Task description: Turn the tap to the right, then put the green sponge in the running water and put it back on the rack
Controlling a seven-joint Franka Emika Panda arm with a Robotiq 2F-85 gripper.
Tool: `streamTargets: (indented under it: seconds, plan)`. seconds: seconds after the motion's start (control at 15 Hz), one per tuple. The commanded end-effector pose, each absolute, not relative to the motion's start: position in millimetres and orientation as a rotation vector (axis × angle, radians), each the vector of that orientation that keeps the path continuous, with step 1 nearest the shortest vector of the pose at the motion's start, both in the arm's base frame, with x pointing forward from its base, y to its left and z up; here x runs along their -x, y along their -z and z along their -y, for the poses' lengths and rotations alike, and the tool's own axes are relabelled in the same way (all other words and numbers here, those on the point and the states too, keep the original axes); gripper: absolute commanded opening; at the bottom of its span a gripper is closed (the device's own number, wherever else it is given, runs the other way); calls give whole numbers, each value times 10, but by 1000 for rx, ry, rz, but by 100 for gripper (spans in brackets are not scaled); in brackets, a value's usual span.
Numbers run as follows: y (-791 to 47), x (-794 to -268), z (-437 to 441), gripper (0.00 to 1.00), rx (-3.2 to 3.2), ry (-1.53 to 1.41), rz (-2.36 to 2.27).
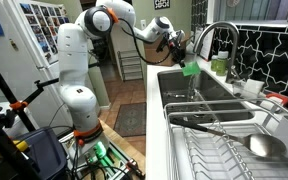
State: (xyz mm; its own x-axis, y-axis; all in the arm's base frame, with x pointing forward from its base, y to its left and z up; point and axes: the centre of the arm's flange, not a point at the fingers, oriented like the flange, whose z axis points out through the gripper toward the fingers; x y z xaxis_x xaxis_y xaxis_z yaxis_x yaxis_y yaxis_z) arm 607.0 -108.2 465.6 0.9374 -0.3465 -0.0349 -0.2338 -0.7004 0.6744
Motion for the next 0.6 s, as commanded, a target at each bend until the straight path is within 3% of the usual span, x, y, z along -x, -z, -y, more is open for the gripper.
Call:
streamTargets:
  seconds: [0.0,0.53]
  plan:
    - [-4608,-6014,1215,2,-2365,216,409]
    - [-4637,-6067,1270,2,-2394,152,448]
